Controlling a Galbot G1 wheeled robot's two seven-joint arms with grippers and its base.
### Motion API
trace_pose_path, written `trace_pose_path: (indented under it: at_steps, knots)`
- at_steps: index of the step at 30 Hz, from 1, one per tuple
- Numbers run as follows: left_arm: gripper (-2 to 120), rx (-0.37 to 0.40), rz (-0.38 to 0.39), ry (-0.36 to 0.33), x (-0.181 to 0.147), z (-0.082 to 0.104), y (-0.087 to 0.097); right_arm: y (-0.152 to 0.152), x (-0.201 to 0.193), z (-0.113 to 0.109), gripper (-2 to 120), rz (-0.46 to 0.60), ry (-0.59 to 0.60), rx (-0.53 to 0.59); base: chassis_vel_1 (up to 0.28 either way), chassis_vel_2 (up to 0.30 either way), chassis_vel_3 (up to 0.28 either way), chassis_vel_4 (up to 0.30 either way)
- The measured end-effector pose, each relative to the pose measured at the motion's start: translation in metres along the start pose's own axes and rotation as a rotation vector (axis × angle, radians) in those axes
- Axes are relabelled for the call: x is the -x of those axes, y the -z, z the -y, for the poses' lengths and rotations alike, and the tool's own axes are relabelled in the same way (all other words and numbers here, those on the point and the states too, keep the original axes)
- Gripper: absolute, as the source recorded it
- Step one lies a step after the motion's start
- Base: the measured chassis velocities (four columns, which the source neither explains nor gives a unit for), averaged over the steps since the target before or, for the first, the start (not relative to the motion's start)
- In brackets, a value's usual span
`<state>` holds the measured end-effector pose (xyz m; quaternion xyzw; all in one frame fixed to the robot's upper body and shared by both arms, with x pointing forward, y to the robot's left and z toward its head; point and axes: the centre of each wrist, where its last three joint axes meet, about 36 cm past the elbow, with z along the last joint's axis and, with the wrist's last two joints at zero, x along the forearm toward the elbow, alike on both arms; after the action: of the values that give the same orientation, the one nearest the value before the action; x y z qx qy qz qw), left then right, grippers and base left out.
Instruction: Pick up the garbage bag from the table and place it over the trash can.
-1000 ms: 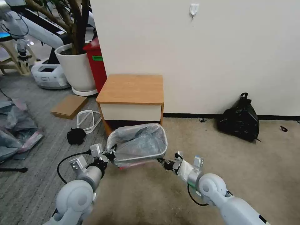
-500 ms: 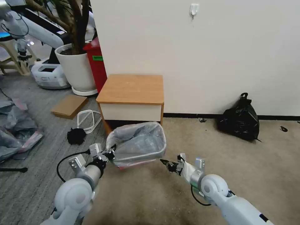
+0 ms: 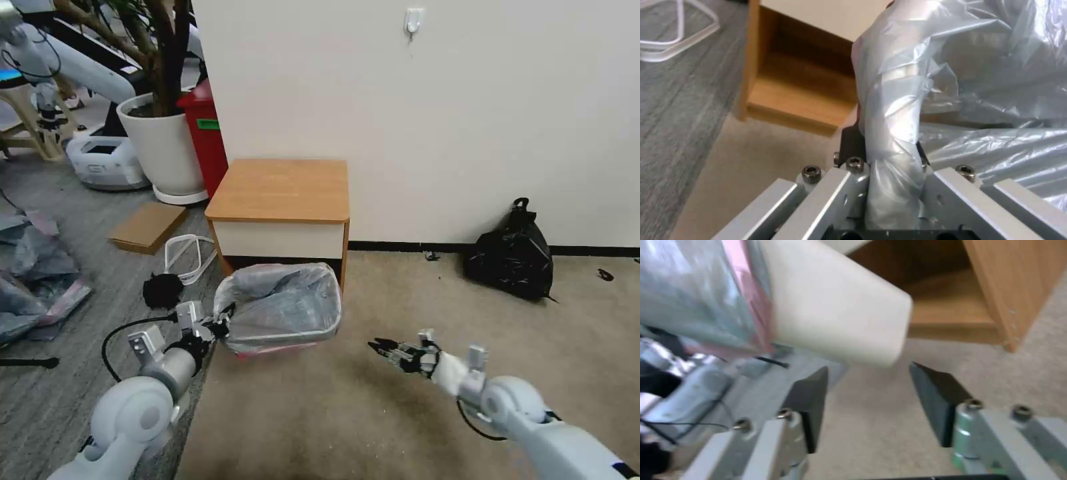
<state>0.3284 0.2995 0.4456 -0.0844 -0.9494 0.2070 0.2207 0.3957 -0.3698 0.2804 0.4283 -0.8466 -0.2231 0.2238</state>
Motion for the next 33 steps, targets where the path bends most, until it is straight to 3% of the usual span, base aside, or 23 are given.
trace_pose_path:
  at_steps: [3,6,12,15,21,25,29,33]
  knots:
    - [3,0.01,0.006,-0.03,-0.002,-0.005,0.0,0.001,-0.002,0.002,60,0.022,0.038,0.013,0.0,0.0,0.0,0.0]
    - [3,0.034,0.025,-0.114,-0.005,-0.02,0.0,0.003,-0.001,0.002,75,0.065,0.117,0.044,0.0,0.0,0.0,0.0]
    - [3,0.037,0.034,-0.16,-0.007,-0.036,-0.001,0.005,0.0,0.0,90,0.075,0.183,0.066,0.0,0.0,0.0,0.0]
    - [3,0.026,0.033,-0.205,-0.006,-0.059,-0.008,0.01,0.001,-0.002,104,0.078,0.237,0.073,0.0,0.0,0.0,0.0]
    - [3,-0.073,0.021,-0.285,0.0,-0.085,-0.019,0.015,0.002,-0.005,111,0.079,0.26,0.069,0.0,0.0,0.0,0.0]
    - [3,-0.192,-0.003,-0.355,0.007,-0.107,-0.027,0.017,0.005,-0.011,114,0.082,0.28,0.065,0.0,0.0,0.0,0.0]
    - [3,-0.195,-0.023,-0.337,0.009,-0.122,-0.035,0.021,0.009,-0.017,112,0.086,0.306,0.069,0.0,0.0,0.0,0.0]
    - [3,-0.173,-0.044,-0.324,0.011,-0.124,-0.045,0.028,0.02,-0.028,108,0.08,0.343,0.063,0.0,0.0,0.0,0.0]
